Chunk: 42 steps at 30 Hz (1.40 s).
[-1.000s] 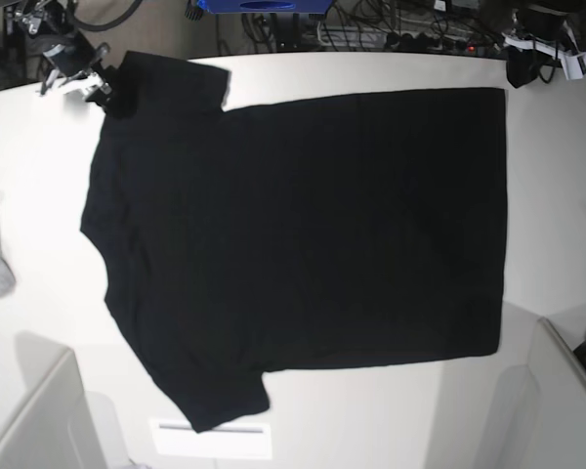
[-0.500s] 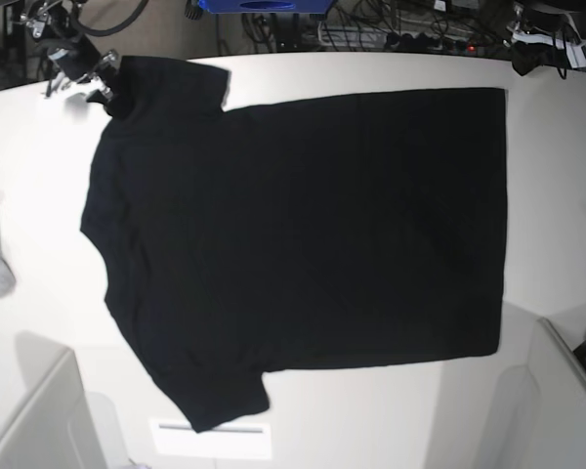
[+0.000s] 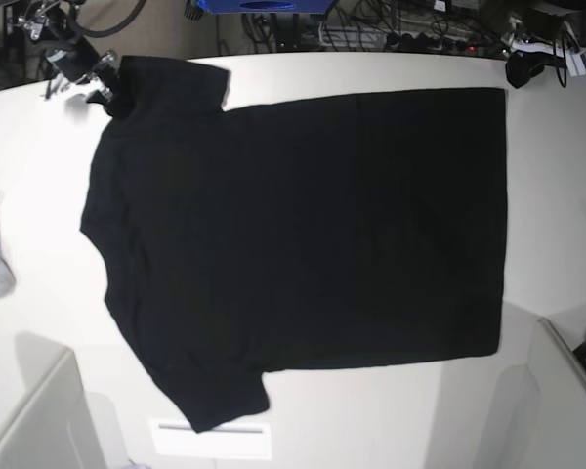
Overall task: Fold the T-shirt properly
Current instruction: 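Lower the left gripper to the hem corner and grasp it, then lift both grasped corners and pull the shirt toward the robot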
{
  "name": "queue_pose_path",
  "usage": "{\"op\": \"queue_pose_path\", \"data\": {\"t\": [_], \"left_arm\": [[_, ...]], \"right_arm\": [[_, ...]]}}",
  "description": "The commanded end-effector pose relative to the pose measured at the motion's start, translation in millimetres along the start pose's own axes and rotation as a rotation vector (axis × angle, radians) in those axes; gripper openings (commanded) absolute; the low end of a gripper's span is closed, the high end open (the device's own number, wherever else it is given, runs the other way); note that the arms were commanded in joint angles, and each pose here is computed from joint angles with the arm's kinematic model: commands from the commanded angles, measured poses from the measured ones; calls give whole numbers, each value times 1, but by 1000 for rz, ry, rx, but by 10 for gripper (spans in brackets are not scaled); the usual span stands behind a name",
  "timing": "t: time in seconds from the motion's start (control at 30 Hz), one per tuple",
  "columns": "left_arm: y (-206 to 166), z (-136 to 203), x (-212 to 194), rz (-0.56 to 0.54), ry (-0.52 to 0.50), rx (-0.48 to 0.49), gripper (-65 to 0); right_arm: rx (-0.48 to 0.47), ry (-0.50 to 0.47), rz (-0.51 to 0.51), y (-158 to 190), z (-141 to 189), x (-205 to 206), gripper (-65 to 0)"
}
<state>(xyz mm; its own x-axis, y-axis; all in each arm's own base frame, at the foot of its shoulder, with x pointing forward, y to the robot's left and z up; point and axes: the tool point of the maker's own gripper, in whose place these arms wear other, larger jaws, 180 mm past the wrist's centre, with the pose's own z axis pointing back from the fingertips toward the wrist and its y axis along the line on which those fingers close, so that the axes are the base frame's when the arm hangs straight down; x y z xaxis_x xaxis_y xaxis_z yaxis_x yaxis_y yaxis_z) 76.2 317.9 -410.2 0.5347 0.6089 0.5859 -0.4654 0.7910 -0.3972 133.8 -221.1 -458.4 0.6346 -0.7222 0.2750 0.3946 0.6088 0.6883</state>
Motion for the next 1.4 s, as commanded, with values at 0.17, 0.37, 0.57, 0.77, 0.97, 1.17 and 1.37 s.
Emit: {"op": "queue_pose_path", "data": {"t": [0.17,0.37,0.57,0.77,0.97,1.17,1.37], "left_arm": [[-25,-15,-1,-11,1,-77,-380],[-25,-18,-2,12,2,-61,-380],[-29,-28,6,32,-21,-70,-385],[-36,-31,-2,23,25,-87,-495],[-36,-31,-7,23,49,-87,-650],[-33,-27,-7,14,54,-79,-650],[-24,-12,-5,-43,78,-60,-650]], "right_arm": [[-121,111,16,-26,6,-23,-650],[-121,111,16,-26,6,-23,-650],[-132,118,23,-28,6,-24,-650],[-162,131,42,-34,7,-26,-650],[-161,130,42,-33,7,-26,-650],[-163,121,55,-31,14,-26,-650],[-163,89,130,-14,31,-23,-650]]}}
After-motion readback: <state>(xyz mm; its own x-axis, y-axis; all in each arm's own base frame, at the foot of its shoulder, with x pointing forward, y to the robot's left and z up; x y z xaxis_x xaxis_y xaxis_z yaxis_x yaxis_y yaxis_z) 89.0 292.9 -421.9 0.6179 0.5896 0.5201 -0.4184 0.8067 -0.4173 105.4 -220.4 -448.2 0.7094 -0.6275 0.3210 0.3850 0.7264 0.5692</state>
